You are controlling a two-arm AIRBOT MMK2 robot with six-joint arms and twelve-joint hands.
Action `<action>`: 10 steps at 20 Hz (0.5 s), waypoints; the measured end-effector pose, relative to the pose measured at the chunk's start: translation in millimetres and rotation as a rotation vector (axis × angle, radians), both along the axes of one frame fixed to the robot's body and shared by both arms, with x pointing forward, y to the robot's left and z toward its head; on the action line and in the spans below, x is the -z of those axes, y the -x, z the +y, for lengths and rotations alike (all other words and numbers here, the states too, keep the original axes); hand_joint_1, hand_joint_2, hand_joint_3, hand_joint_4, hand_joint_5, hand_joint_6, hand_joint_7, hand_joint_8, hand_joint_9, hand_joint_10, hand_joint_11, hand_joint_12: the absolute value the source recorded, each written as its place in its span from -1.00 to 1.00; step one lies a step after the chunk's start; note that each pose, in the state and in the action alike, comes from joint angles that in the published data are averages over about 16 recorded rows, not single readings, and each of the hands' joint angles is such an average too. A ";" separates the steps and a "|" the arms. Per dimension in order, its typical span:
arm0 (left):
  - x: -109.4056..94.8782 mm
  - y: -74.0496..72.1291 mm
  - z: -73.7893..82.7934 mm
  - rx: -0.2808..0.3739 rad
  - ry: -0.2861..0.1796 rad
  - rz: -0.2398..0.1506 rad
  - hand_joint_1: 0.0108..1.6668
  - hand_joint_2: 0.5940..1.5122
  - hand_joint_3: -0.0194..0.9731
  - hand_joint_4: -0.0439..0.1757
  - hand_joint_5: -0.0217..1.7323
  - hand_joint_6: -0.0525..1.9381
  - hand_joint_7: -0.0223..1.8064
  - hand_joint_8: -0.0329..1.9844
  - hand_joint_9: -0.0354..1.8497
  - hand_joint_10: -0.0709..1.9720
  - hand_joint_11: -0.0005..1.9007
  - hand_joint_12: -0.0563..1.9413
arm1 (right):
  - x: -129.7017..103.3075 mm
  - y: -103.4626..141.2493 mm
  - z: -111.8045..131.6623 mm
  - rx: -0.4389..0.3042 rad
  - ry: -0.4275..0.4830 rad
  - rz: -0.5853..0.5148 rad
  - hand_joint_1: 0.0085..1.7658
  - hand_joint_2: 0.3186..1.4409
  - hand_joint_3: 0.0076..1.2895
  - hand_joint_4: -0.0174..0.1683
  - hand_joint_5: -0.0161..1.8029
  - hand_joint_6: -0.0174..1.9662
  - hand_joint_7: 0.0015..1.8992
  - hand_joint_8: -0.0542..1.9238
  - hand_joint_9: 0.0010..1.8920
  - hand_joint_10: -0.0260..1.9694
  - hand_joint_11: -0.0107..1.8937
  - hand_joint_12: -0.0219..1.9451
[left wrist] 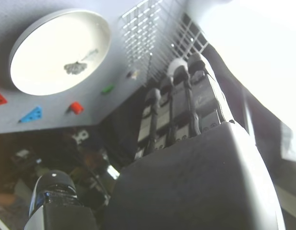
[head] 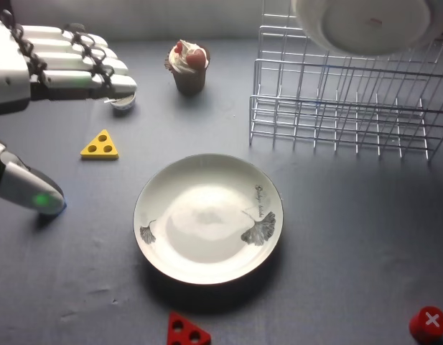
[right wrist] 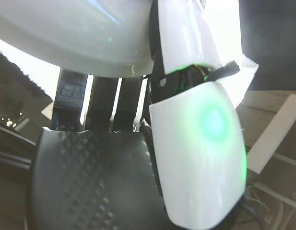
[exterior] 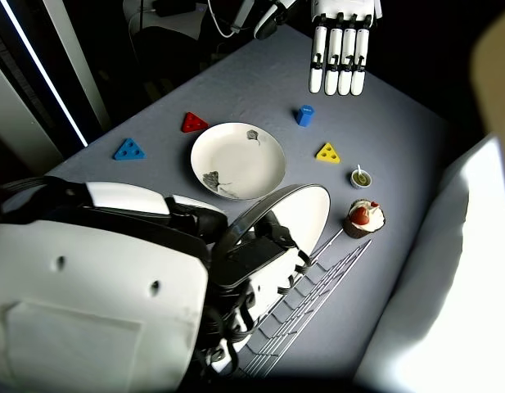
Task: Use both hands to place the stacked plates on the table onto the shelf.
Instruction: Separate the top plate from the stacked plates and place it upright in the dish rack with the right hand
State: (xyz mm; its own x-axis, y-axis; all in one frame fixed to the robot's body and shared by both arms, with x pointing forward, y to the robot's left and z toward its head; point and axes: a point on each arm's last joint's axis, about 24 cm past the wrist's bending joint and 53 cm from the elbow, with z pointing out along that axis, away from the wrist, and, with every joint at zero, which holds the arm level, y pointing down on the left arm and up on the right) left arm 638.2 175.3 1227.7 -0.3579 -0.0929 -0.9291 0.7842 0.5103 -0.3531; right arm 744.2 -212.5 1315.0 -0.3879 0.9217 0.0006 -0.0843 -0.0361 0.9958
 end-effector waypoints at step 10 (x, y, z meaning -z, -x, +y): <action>3.9 4.8 -4.6 0.024 -0.018 -0.003 -0.97 -0.41 -0.92 -0.53 -0.87 -0.94 -0.84 -0.97 -0.84 -0.92 -0.87 -0.94 | 5.5 -9.8 10.2 -0.008 0.052 -0.016 0.69 0.16 -0.99 -0.91 0.02 -0.18 0.19 -0.40 0.25 -0.40 0.04 0.35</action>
